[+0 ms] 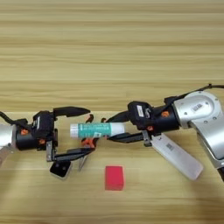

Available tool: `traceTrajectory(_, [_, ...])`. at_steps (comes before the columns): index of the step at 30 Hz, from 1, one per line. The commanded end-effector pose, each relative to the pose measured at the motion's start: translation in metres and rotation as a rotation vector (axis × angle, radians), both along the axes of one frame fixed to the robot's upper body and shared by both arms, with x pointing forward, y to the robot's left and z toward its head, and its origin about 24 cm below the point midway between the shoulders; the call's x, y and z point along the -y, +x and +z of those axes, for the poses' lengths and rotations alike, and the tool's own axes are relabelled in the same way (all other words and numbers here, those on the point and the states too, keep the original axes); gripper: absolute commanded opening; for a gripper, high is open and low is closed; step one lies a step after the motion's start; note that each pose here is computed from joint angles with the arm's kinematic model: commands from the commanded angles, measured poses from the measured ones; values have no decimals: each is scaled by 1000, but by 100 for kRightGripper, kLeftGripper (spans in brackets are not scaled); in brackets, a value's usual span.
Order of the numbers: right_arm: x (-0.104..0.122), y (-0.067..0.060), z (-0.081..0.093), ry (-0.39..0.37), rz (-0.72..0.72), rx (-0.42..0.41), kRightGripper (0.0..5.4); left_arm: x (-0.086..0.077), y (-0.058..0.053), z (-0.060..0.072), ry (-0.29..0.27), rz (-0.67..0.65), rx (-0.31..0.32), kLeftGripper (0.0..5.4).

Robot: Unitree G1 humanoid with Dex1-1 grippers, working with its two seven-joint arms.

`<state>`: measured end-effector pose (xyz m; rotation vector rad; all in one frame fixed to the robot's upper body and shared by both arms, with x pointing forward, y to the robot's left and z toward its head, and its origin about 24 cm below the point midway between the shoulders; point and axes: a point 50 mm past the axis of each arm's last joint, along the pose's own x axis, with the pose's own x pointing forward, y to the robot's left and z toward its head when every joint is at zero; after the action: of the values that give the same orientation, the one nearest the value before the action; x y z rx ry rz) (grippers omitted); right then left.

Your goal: Move the objects on the table

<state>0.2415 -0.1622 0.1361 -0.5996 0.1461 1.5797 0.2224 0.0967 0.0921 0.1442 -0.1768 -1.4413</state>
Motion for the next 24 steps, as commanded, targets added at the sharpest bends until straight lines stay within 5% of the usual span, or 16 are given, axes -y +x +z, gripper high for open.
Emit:
traceTrajectory(1, [1,3,9,3,1,37,170,2,2,1,19,-10,15,410])
traceTrajectory(24, [-2,2,12,19,11,52,170,1,5,-4,40,13,26,190])
